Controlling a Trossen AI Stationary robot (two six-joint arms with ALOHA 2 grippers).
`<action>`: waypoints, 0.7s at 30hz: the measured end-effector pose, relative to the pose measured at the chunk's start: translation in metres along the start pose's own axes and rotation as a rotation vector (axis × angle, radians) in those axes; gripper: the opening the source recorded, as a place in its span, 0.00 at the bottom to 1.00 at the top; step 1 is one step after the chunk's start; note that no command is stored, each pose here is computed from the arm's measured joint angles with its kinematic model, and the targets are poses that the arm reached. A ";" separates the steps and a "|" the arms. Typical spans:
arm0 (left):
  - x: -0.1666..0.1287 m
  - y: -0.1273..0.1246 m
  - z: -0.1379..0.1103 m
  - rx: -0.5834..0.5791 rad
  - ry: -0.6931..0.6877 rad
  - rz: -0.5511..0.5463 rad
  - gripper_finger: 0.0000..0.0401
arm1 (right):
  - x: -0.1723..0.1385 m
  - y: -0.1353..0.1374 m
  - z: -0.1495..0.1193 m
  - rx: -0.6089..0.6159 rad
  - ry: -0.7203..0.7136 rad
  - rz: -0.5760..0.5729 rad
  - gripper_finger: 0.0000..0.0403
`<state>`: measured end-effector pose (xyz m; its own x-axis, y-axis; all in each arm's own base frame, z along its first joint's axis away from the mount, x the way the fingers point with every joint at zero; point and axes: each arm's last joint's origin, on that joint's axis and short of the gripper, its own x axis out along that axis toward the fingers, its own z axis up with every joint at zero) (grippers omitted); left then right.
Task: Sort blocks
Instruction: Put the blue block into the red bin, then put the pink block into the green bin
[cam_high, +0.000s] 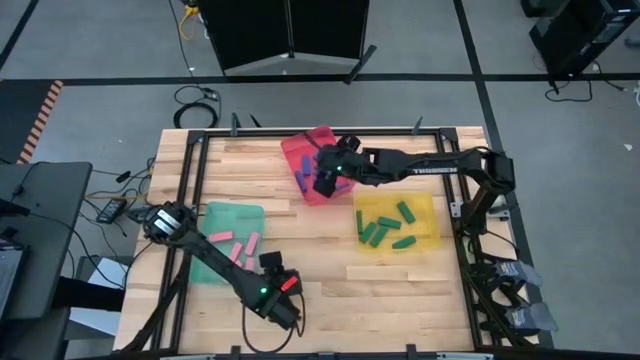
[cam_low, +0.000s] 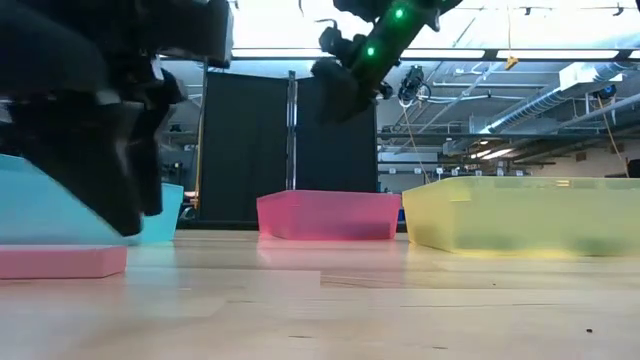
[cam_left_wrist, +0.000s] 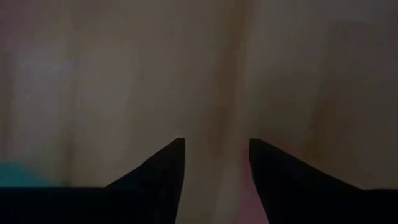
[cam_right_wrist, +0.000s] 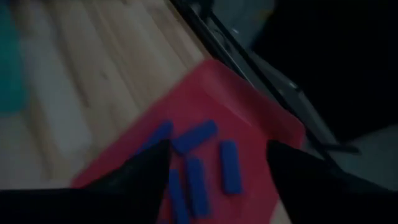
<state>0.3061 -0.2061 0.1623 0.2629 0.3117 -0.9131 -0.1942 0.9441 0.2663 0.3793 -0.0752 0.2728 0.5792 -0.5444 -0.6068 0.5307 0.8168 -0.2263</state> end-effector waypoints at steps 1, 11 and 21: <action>0.002 -0.002 0.001 0.014 0.007 -0.032 0.47 | -0.004 0.000 0.003 0.007 -0.020 0.022 0.73; 0.014 -0.002 -0.004 0.102 0.048 -0.088 0.57 | -0.053 0.011 0.016 -0.004 -0.135 0.112 0.75; 0.020 0.004 0.002 0.161 0.053 -0.120 0.57 | -0.069 0.023 0.015 -0.037 -0.156 0.121 0.68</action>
<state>0.3121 -0.1959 0.1458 0.2244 0.1941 -0.9550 -0.0098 0.9804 0.1970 0.3608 -0.0218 0.3207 0.7278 -0.4627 -0.5061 0.4301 0.8828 -0.1886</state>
